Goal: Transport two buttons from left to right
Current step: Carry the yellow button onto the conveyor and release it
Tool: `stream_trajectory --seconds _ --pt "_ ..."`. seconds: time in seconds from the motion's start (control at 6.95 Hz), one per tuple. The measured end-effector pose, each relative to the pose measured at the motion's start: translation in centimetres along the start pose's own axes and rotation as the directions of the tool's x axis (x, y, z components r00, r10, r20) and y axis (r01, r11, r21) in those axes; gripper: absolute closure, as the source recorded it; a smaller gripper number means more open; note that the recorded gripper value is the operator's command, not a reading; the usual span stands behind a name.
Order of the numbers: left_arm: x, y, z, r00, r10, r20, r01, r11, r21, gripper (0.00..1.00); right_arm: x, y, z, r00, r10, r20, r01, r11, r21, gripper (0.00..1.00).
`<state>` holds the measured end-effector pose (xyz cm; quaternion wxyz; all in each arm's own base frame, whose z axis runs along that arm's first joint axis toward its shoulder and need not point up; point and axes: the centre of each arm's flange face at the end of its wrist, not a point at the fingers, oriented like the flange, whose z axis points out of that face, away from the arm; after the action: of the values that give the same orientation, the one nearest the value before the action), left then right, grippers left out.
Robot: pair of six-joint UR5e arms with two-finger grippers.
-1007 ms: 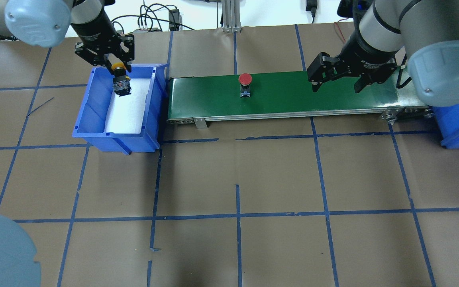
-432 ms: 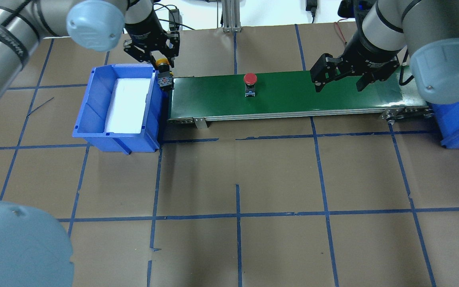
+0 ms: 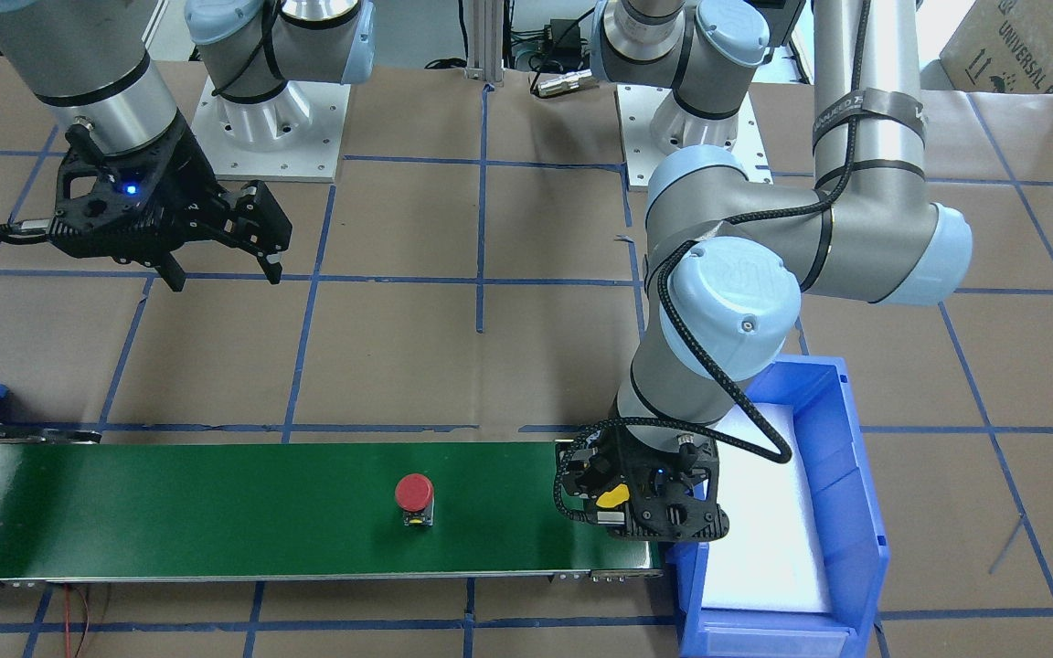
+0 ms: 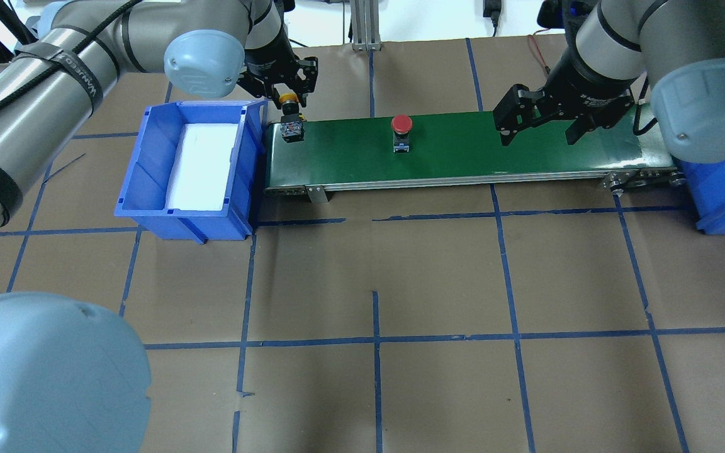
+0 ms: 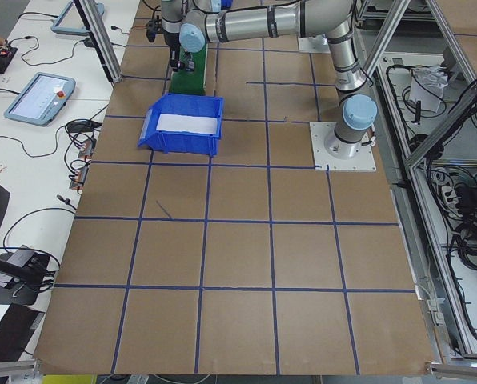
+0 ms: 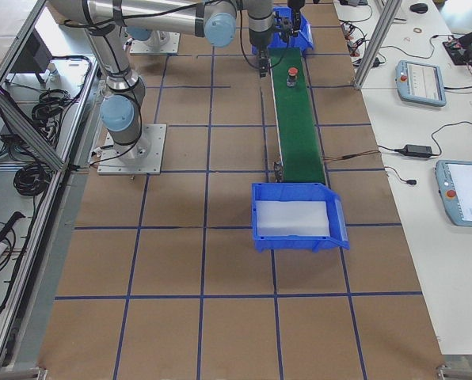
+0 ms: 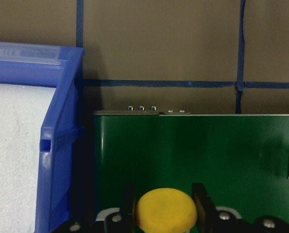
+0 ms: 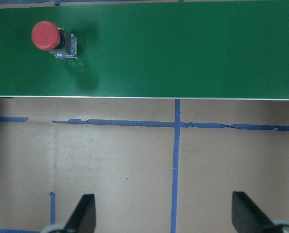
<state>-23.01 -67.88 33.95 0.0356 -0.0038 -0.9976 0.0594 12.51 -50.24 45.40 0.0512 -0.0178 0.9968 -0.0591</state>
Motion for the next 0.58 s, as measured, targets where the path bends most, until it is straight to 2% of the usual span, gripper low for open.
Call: stream_trajectory --seconds 0.58 --pt "-0.3 0.6 4.7 0.999 0.04 0.007 -0.04 0.999 -0.023 0.7 0.1 0.0 0.0 1.0 0.0 0.0 0.0 1.0 -0.001 0.0"
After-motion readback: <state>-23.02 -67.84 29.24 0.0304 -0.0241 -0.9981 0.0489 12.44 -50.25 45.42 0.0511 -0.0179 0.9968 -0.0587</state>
